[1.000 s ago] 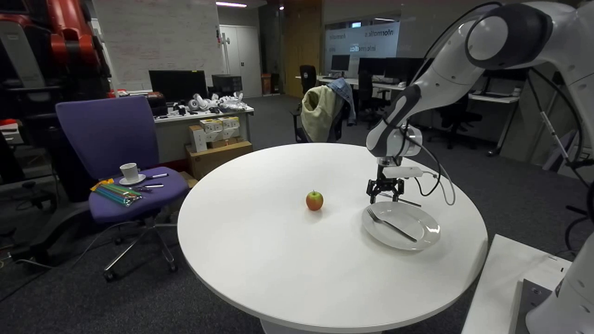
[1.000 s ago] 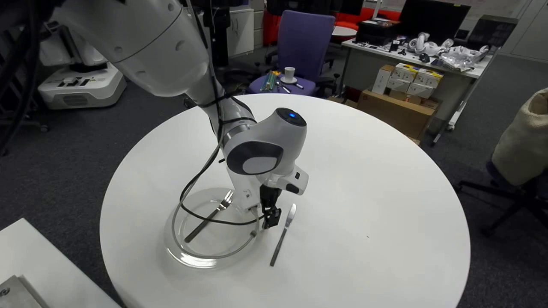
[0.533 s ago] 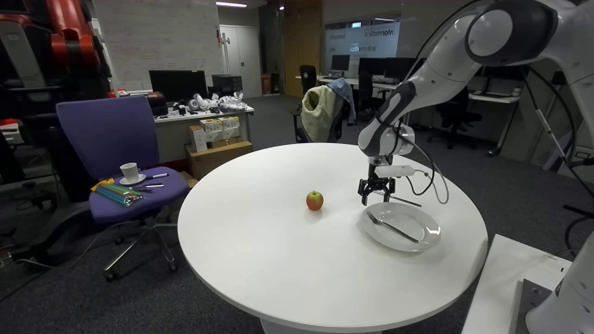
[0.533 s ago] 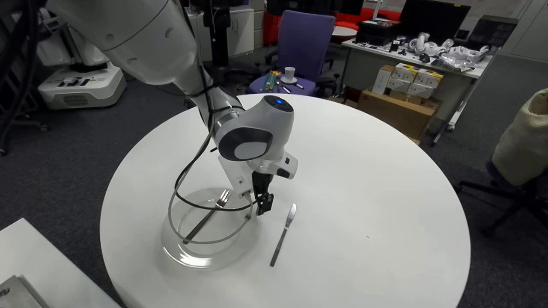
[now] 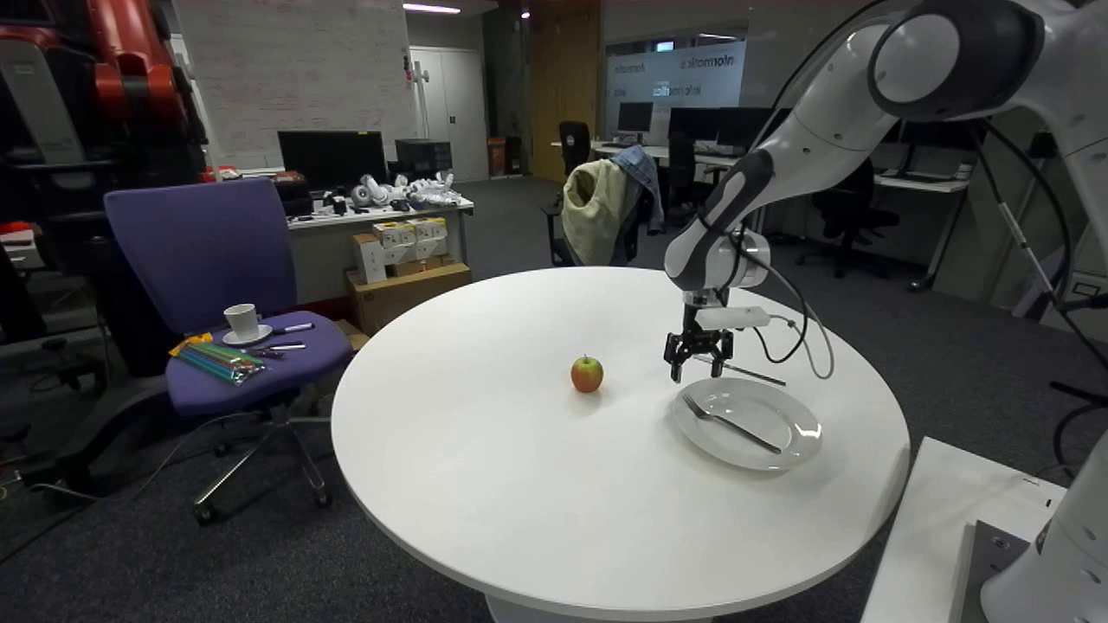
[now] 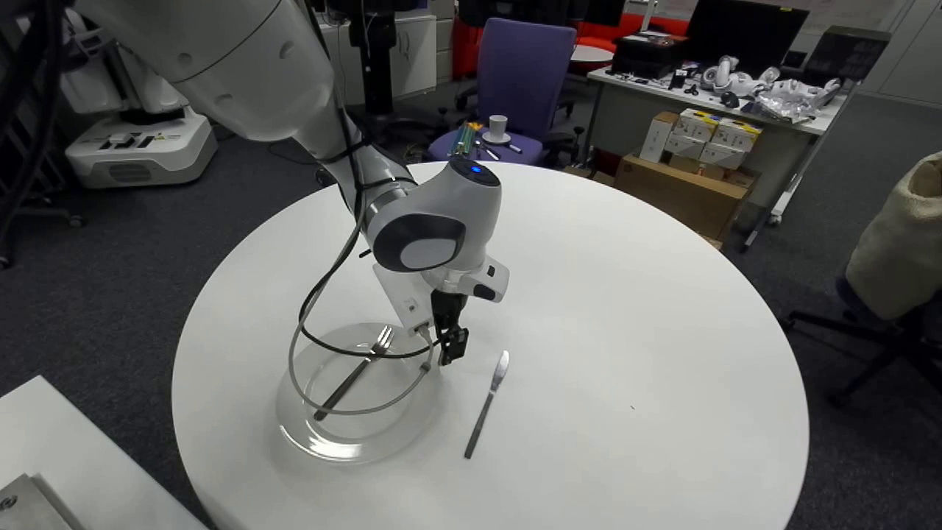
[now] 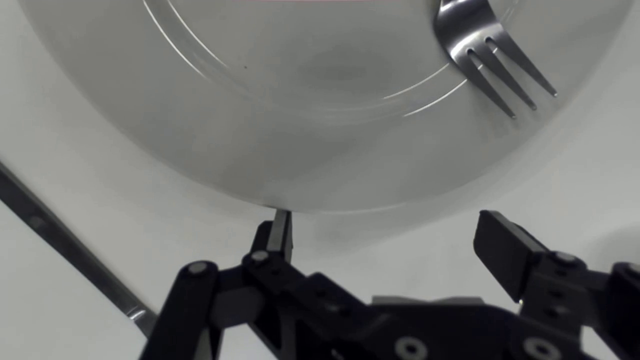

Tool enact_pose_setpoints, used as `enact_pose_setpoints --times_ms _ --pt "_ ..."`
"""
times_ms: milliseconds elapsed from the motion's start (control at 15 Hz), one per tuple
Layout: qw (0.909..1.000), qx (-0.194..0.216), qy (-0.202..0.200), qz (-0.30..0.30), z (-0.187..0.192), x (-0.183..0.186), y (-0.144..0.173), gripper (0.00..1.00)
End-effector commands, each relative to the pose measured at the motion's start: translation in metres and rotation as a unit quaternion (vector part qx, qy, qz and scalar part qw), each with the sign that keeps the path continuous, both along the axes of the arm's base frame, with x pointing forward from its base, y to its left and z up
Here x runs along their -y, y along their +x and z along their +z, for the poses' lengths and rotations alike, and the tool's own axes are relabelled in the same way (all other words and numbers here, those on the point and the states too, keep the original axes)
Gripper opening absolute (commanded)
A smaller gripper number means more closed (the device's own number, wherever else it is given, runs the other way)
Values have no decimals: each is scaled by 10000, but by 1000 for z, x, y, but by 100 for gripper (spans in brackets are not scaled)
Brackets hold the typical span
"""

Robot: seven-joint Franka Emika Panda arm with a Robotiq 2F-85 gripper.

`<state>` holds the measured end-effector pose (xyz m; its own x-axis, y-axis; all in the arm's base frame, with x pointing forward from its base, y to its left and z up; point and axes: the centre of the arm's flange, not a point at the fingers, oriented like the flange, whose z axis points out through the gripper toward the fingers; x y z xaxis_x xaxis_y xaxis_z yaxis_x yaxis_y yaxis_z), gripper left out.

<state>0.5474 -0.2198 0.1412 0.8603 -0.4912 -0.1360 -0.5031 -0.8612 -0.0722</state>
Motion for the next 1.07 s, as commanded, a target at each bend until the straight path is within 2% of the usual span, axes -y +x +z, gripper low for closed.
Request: enact_pose_setpoints --times_ms 0,267,533,867,1000 --pt "9999 40 121 62 21 -1 -13 98" --pt "9964 297 -56 794 51 -8 -9 100" --pt "9811 372 -240 1884 106 -11 -2 100" --pt "9583 -513 -37 2812 137 -19 -22 100" --pt "9510 -748 -319 2984 138 -14 -31 100"
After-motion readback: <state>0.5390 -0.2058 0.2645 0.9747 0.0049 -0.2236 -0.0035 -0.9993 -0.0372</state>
